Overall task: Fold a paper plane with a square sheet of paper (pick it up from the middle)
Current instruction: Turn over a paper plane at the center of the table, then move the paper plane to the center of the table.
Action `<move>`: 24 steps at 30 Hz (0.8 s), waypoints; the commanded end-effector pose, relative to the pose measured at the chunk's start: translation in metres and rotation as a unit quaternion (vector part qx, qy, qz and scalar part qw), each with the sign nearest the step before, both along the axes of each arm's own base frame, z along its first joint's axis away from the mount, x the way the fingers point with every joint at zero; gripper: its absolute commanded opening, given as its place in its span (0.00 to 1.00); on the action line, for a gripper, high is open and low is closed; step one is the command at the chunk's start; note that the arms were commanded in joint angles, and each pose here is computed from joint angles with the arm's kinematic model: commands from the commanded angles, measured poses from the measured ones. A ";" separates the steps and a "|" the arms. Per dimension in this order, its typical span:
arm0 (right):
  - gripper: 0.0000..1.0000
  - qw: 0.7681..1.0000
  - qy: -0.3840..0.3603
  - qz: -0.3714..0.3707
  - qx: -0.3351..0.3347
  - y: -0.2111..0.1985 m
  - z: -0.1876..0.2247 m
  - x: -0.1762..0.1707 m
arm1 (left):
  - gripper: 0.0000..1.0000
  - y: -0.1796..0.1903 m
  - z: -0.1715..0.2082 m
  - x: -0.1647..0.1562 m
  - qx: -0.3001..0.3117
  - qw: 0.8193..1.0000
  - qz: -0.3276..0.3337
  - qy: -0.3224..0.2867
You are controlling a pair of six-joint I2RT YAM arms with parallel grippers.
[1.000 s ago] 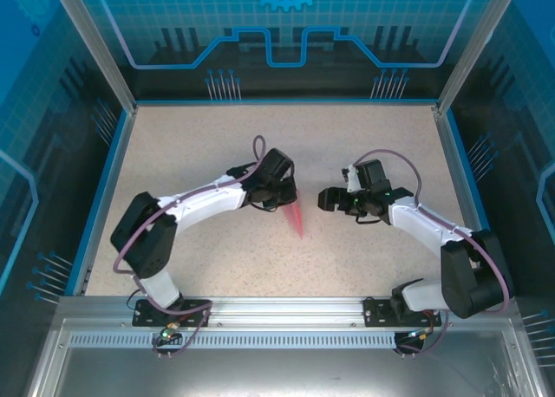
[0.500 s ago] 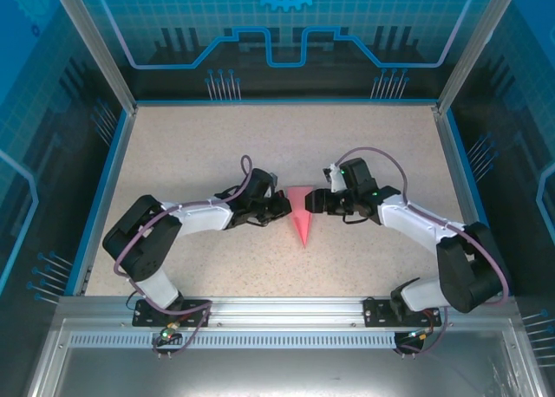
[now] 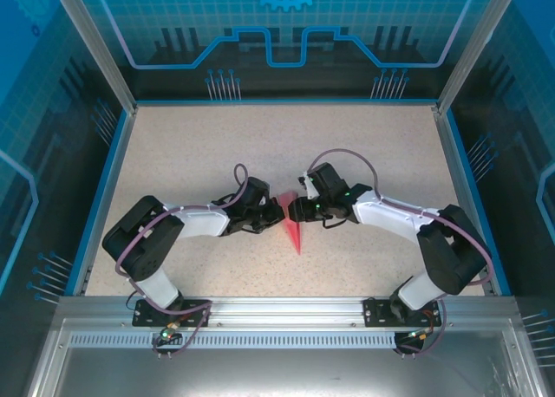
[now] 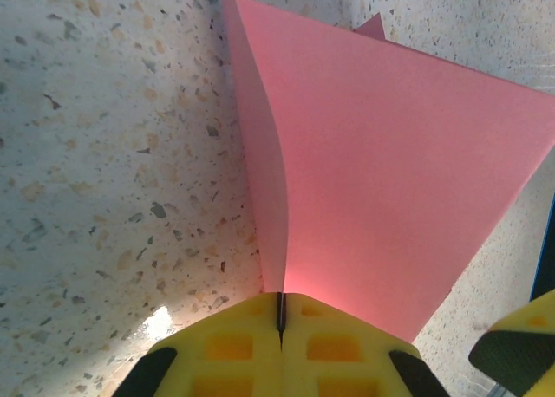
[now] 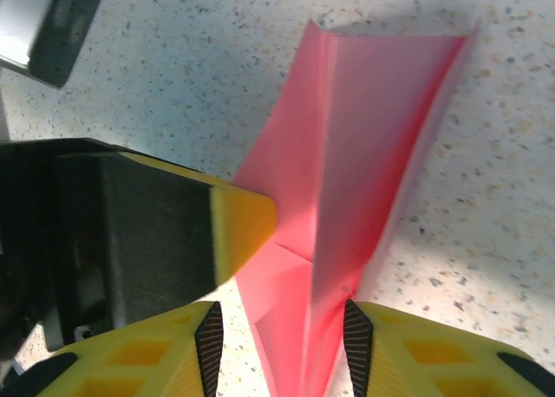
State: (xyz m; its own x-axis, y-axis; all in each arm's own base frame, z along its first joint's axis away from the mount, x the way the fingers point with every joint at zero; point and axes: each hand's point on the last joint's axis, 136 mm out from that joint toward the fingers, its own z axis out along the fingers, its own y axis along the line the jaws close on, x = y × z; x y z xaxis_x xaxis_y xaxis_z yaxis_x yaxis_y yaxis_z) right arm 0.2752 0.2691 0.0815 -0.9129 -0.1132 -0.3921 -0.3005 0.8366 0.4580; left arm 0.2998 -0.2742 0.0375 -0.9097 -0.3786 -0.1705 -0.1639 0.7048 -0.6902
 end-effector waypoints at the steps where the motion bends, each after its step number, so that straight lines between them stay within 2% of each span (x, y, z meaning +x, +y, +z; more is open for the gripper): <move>1: 0.43 1.000 -0.003 0.007 -0.012 0.008 0.001 0.001 | 0.00 0.003 0.001 0.004 0.000 1.000 0.009 -0.007; 10: 0.43 0.998 0.028 -0.003 -0.058 0.003 -0.024 0.001 | 0.00 0.004 -0.001 0.003 0.003 1.000 0.011 -0.004; 14: 0.47 0.997 0.030 -0.008 -0.077 -0.004 -0.030 -0.001 | 0.00 0.005 -0.001 0.003 0.006 1.000 0.011 -0.003; 24: 0.58 0.997 0.051 0.003 -0.059 -0.001 -0.033 -0.016 | 0.00 0.005 -0.002 0.004 0.010 1.000 0.012 -0.002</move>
